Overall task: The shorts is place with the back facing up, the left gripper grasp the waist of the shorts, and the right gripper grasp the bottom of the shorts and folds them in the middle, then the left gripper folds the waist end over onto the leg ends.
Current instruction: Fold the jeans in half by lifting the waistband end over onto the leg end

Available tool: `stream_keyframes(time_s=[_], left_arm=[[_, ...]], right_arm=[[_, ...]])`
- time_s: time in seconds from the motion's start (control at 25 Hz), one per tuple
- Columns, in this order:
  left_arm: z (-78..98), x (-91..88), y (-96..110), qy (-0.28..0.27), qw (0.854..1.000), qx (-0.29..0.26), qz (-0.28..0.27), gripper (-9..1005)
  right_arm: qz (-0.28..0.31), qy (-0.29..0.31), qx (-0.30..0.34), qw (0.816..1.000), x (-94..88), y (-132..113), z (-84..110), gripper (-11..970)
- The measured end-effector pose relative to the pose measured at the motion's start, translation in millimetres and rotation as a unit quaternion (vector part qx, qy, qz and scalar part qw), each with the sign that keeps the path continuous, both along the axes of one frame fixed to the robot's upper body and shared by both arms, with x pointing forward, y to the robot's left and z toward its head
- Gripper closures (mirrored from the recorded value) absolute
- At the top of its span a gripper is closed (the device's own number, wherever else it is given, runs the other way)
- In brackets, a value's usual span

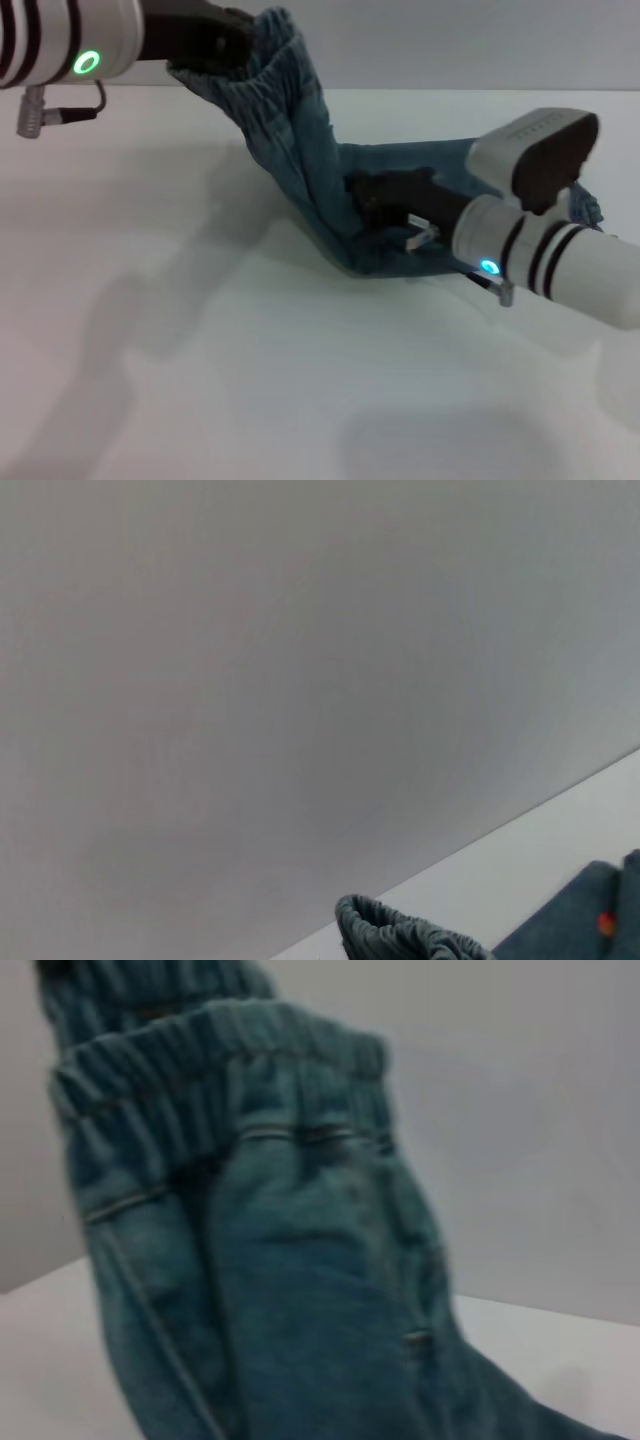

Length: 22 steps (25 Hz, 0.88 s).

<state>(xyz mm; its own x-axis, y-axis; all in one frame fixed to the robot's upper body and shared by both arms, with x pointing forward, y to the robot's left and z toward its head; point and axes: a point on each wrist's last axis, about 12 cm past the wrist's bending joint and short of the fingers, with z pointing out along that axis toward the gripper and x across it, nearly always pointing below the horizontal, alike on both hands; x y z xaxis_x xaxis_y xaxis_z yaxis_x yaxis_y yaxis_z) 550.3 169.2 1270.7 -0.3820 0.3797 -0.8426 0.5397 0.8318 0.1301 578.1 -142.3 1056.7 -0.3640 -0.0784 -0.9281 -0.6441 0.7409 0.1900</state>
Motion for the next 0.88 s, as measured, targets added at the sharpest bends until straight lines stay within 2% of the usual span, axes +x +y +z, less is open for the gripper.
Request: stream_keyframes(time_s=[0.32, 0.64, 0.76, 0.88], left_arm=[[4.4, -7.6, -15.5, -0.012, 0.999, -0.008, -0.029, 992], [7.9, -7.2, -19.8, -0.022, 0.999, -0.016, -0.037, 993], [7.8, -6.9, -18.1, -0.023, 0.999, -0.016, -0.035, 994], [8.4, -6.1, -16.3, -0.026, 0.999, -0.017, -0.032, 993]], right_arm=[[0.031, -0.002, -0.004, 1.0, 3.6, 21.9, 6.3, 944], [0.055, -0.004, -0.005, 0.998, 6.3, 42.9, 14.1, 940], [0.041, 0.001, -0.004, 0.999, 3.1, 35.0, 9.7, 938], [0.005, 0.006, 0.002, 1.0, -3.2, 11.8, 1.7, 936]])
